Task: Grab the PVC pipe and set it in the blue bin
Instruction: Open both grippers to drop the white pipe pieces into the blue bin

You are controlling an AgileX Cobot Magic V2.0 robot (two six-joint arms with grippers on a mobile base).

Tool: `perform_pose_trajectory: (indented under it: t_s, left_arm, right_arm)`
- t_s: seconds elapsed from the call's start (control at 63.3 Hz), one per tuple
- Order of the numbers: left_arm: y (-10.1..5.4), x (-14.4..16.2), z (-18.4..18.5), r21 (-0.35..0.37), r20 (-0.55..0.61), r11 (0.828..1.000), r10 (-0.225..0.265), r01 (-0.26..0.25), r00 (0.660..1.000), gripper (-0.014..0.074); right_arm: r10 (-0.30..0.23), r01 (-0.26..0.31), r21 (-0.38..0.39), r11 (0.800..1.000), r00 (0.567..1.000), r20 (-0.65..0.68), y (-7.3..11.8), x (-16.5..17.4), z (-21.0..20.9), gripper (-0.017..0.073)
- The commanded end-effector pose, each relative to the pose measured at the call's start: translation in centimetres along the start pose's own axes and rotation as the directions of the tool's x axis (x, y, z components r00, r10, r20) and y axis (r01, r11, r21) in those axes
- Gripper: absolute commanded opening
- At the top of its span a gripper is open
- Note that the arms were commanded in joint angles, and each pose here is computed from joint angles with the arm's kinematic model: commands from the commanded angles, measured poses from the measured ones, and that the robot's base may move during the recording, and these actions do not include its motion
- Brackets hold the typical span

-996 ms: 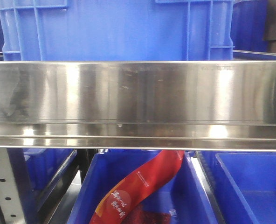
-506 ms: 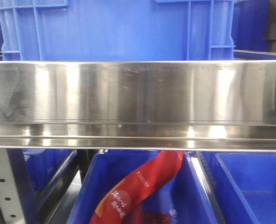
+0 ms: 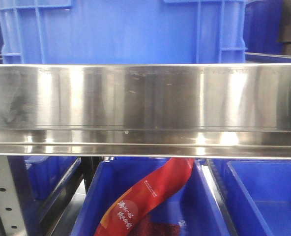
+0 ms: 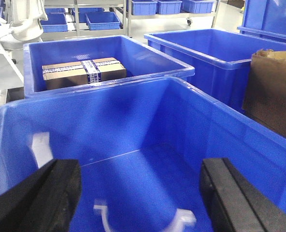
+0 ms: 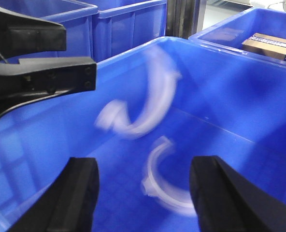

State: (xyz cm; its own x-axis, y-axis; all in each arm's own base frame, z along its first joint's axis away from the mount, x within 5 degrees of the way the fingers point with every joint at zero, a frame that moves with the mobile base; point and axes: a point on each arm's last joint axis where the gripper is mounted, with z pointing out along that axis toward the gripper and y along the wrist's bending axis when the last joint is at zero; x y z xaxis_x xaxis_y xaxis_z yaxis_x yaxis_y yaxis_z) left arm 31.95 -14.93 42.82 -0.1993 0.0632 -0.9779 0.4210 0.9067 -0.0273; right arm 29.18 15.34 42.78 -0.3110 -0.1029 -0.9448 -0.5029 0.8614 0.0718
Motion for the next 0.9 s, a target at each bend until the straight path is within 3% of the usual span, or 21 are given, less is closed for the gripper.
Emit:
perform_pose_trajectory:
  t_s: [0.0, 0.079, 0.174, 0.205, 0.253, 0.427, 0.585, 0.743, 0.885]
  left_arm:
    - [-0.3, -0.8, -0.9, 0.011, 0.02, 1.0, -0.005, 0.004, 1.0, 0.0336]
    - [-0.3, -0.7, -1.1, 0.011, -0.005, 1.0, -0.004, 0.004, 1.0, 0.0161]
    - [-0.3, -0.6, -1.1, 0.011, -0.013, 1.0, -0.004, 0.004, 1.0, -0.0071]
    - [-0.3, -0.5, -1.0, 0.011, -0.017, 1.0, -0.004, 0.004, 1.0, -0.0111]
    - [-0.3, -0.5, -1.0, 0.011, -0.019, 1.0, -0.004, 0.004, 1.0, -0.0111]
    - [-0.4, -1.3, -2.2, 0.018, 0.004, 1.0, -0.024, 0.023, 1.0, -0.0111]
    - [-0.8, -3.0, -6.8, 0.06, -0.002, 0.994, -0.096, 0.096, 0.995, -0.0111]
    - [-0.8, -3.9, -11.9, 0.072, 0.103, 0.994, -0.093, 0.086, 0.99, -0.0111]
    - [-0.6, -1.3, -15.6, 0.069, 0.162, 0.994, -0.098, 0.088, 0.982, -0.0111]
  right_arm:
    - [0.027, -0.026, -0.021, 0.999, 0.999, 0.032, 0.3, -0.7, -0.8, 0.0276]
    - [0.065, -0.063, -0.042, 0.997, 0.997, 0.039, 0.5, -0.9, -1.1, 0.0169]
    - [0.065, -0.063, -0.042, 0.997, 0.997, 0.034, 0.5, -0.8, -1.1, -0.0028]
    - [0.065, -0.064, -0.042, 0.997, 0.997, 0.031, 0.5, -0.8, -0.9, -0.0087]
    - [0.065, -0.064, -0.038, 0.997, 0.998, 0.02, 0.4, -0.5, -0.5, -0.0168]
    - [0.073, -0.073, -0.046, 0.996, 0.997, -0.007, 0.5, -0.3, -0.4, -0.0168]
    - [0.079, -0.075, -0.08, 0.994, 0.996, 0.047, 1.2, -1.9, -5.1, -0.0168]
    - [0.057, -0.045, -0.074, 0.996, 0.983, 0.173, 1.5, -2.9, -10.0, -0.0168]
    - [0.049, -0.04, -0.04, 0.998, 0.962, 0.268, 1.3, -0.8, -12.3, -0.0168]
